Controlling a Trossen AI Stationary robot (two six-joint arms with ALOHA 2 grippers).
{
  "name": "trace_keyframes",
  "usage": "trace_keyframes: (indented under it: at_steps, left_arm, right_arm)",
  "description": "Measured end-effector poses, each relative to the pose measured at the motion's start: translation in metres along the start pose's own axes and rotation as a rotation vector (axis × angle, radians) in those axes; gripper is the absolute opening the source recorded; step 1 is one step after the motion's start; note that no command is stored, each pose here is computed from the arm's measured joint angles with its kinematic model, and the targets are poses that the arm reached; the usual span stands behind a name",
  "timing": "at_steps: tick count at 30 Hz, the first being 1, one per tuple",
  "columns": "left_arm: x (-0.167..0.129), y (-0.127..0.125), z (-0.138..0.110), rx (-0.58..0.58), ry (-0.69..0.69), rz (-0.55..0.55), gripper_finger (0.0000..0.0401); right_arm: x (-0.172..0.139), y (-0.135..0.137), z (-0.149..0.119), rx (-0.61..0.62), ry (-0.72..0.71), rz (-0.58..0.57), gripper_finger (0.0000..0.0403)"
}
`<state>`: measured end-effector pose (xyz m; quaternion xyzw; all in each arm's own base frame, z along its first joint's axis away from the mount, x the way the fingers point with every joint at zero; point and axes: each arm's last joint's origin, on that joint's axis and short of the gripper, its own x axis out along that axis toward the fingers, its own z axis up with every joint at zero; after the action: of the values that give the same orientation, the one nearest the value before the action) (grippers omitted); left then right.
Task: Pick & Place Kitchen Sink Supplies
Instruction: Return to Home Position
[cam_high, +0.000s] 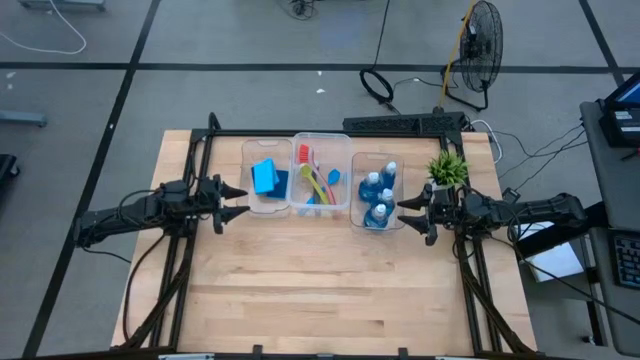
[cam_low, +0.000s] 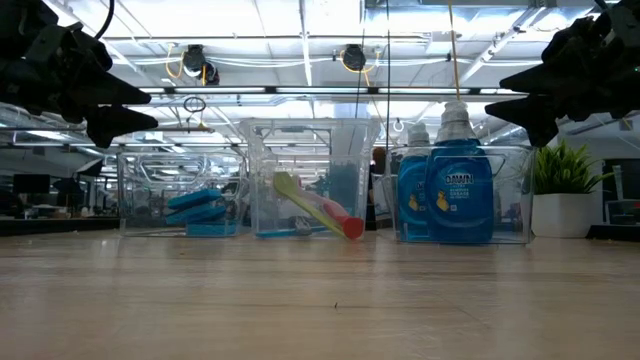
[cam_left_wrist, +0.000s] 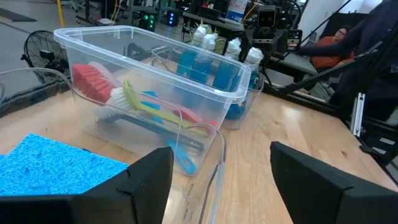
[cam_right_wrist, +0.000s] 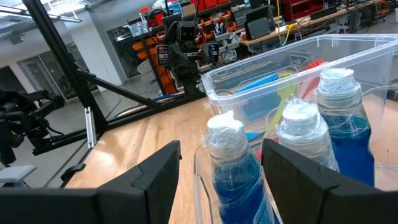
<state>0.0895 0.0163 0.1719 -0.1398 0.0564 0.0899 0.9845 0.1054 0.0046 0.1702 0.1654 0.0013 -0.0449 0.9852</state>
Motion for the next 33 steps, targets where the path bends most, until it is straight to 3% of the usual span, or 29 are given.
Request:
trace_keyframes:
  at_steps: [10, 23, 33]
  left_arm:
    - [0.0, 0.0, 0.0, -0.001, 0.0, 0.0, 0.0248]
    - [0.0, 0.0, 0.0, -0.001, 0.0, 0.0, 0.0268]
    - [0.0, 0.0, 0.0, -0.003, 0.0, 0.0, 0.0251]
  right_arm:
    - [0.0, 0.0, 0.0, 0.0, 0.0, 0.0, 0.0212]
    - [0.0, 0.0, 0.0, 0.0, 0.0, 0.0, 0.0212]
    - [0.0, 0.0, 0.0, 0.0, 0.0, 0.0, 0.0212]
